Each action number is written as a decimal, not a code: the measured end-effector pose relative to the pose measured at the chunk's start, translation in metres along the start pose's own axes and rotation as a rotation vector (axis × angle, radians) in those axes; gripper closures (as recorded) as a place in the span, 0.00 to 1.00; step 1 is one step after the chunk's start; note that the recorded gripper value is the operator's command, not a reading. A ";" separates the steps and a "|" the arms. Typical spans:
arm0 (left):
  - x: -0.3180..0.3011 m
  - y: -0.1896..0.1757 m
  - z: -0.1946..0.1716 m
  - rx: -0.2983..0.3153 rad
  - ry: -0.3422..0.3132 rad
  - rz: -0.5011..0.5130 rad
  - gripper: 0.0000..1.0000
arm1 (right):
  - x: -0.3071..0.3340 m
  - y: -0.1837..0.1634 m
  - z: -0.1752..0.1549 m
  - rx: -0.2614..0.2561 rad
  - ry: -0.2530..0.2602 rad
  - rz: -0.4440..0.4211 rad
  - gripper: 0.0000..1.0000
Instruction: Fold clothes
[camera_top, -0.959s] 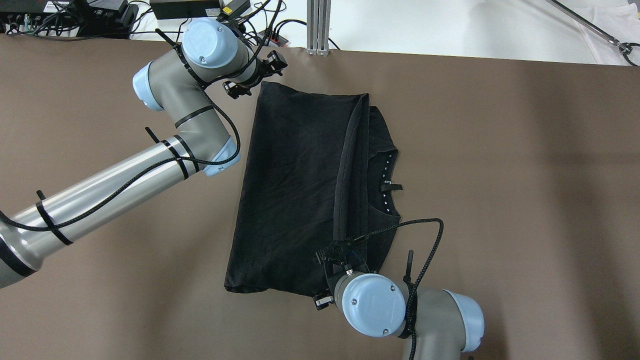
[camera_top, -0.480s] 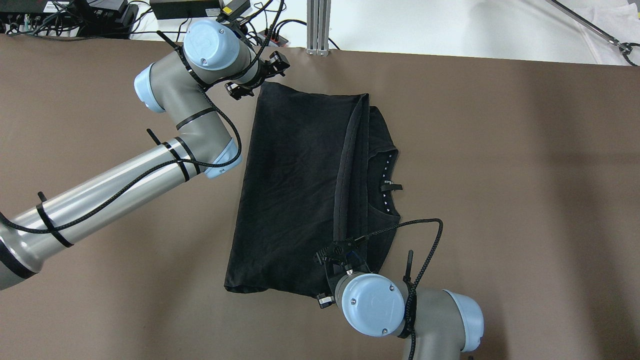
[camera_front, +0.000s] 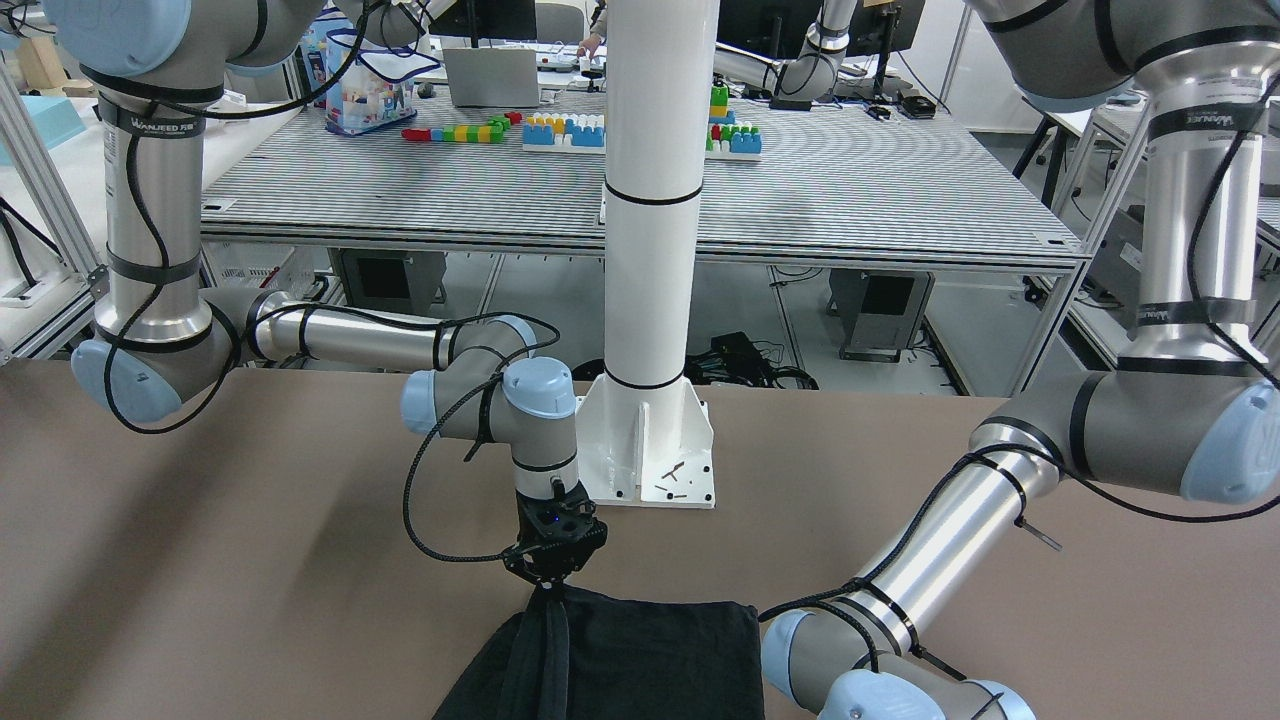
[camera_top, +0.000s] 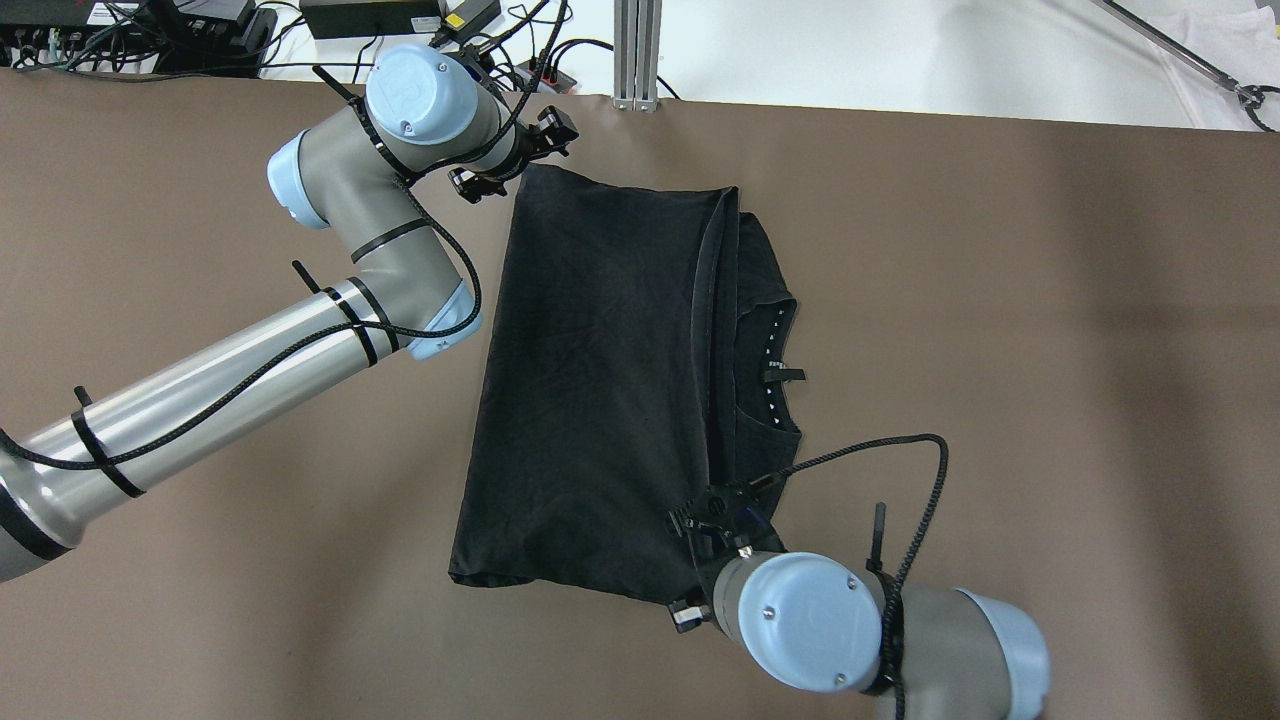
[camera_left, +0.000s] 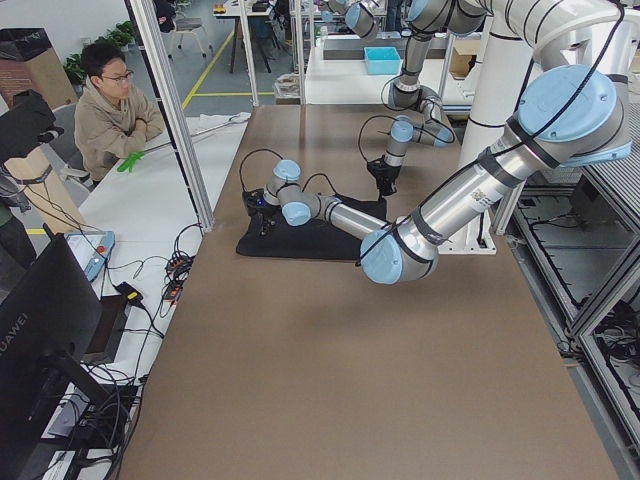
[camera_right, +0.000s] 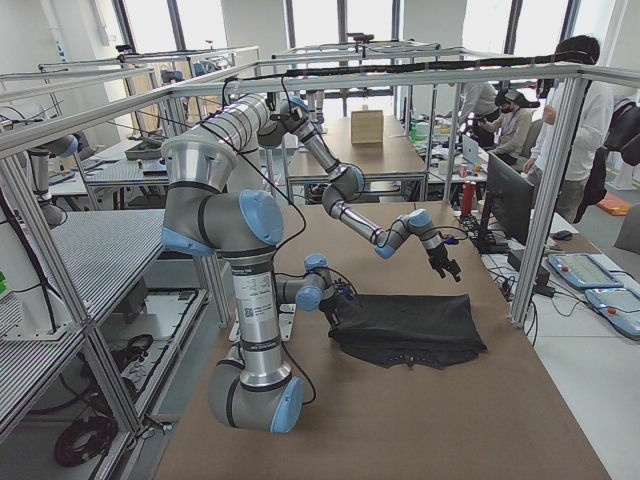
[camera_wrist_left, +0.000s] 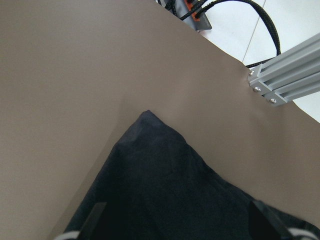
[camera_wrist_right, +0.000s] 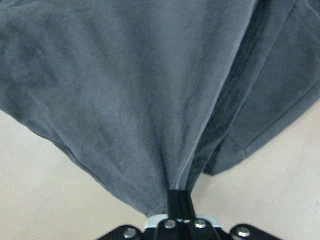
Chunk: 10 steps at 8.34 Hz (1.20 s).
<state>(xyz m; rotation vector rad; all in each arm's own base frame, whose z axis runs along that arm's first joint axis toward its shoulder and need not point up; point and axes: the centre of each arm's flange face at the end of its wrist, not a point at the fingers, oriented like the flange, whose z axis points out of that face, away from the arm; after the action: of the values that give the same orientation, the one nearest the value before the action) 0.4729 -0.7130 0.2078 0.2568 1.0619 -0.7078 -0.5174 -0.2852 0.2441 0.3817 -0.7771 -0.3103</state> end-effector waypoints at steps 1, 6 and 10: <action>0.000 0.000 -0.001 0.000 0.001 -0.002 0.00 | 0.008 0.024 -0.011 -0.015 0.005 0.003 1.00; 0.001 0.005 0.000 -0.003 0.004 -0.009 0.00 | 0.026 0.104 0.009 -0.067 0.079 0.065 0.06; 0.004 0.007 -0.001 -0.005 0.006 -0.011 0.00 | 0.041 0.083 0.002 -0.052 0.076 0.178 0.06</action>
<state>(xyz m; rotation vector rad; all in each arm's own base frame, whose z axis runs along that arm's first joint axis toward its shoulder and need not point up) 0.4780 -0.7085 0.2029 0.2489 1.0718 -0.7146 -0.4799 -0.2290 0.3073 0.2713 -0.7218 -0.1480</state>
